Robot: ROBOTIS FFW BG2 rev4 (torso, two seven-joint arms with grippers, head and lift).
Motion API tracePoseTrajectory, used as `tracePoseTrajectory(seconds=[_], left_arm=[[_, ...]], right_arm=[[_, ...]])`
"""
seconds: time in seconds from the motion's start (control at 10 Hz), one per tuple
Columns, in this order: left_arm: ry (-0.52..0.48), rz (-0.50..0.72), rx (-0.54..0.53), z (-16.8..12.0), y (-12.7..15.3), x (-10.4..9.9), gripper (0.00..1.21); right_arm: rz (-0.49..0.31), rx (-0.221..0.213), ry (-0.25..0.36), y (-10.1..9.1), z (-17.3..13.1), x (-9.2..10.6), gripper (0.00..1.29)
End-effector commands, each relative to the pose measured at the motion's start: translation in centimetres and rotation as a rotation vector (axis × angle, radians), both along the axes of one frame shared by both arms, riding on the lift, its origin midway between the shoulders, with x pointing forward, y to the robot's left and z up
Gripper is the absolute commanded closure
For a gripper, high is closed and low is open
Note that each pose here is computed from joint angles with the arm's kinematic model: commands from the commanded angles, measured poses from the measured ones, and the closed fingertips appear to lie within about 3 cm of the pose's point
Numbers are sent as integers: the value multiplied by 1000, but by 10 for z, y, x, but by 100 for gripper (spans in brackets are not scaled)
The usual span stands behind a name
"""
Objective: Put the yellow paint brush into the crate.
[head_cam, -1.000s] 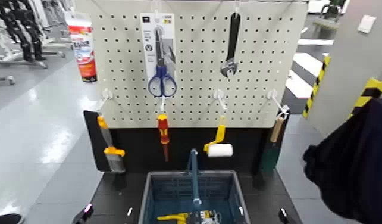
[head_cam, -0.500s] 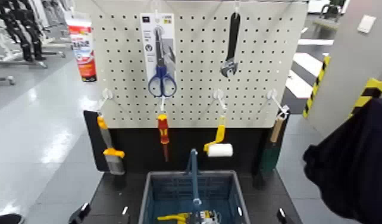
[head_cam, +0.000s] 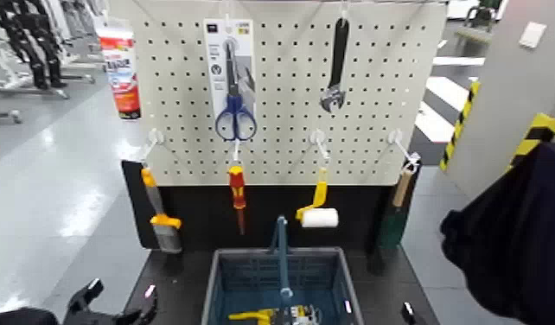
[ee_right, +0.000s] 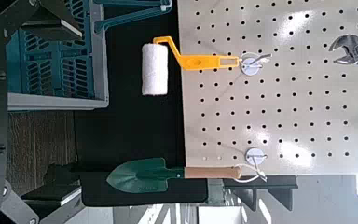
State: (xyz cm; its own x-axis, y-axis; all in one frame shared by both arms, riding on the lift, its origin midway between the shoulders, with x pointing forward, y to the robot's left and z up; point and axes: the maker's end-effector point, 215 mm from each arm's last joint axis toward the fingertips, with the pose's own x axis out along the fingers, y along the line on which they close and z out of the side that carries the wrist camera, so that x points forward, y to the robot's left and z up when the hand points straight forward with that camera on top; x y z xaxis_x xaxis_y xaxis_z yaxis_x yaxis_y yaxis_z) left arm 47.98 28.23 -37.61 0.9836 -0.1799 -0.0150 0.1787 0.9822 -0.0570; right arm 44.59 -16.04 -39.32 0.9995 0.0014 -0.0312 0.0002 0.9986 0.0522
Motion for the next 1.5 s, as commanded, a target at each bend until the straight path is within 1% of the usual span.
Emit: tracePoseTrajectory(seconds=[0.1,0.6,0.9,1.2,1.3,1.5], left_arm=[[-8,-27,29,16,27,18,11],[18,-116,35,30,52,43,11],[47,-193,30,34,57,60,11],[78,-295,59,44,56,80,11],[78,-311,45,46,56,86,11],[97,-349,52,42,52,93,12]], right_arm=[[1,-1,-1,-1,0,1,14],[5,-3,-1,-2,1,2,14],[4,0,1,-2,0,2,14],[6,1,3,-1,0,2,14],[6,1,3,-1,0,2,14],[9,3,6,1,-1,2,14]])
